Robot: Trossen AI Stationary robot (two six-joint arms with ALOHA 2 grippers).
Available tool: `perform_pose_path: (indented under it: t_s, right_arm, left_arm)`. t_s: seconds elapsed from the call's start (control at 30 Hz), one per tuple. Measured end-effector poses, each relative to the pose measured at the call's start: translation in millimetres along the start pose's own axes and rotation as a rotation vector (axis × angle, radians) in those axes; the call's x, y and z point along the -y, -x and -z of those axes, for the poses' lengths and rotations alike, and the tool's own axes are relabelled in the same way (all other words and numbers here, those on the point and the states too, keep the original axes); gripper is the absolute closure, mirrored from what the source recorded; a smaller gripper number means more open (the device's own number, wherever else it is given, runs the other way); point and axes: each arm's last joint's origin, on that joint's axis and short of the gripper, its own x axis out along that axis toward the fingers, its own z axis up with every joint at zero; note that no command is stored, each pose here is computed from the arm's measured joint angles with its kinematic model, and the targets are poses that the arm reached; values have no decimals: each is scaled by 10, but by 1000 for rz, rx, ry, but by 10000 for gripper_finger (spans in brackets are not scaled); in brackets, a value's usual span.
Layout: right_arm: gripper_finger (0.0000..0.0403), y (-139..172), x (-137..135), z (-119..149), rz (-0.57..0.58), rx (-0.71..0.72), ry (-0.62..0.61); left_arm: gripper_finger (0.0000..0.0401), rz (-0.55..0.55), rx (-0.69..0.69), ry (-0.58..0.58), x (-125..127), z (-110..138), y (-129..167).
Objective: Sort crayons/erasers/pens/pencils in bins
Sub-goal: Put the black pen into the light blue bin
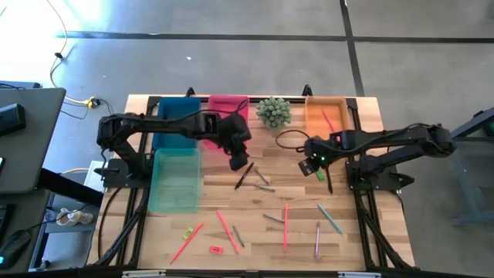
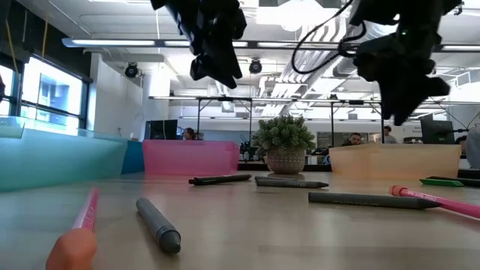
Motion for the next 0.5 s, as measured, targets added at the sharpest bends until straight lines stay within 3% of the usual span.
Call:
perform_pose_path:
  t_s: [0.2,0.5]
  right_arm:
    - [265,-92,28,199,34,-56,-55]
    - [265,-110,1,404,65,-92,-103]
  left_arm:
    - [247,9,43,3,208,40,204]
    - [247,-69,149,24,420,151,678]
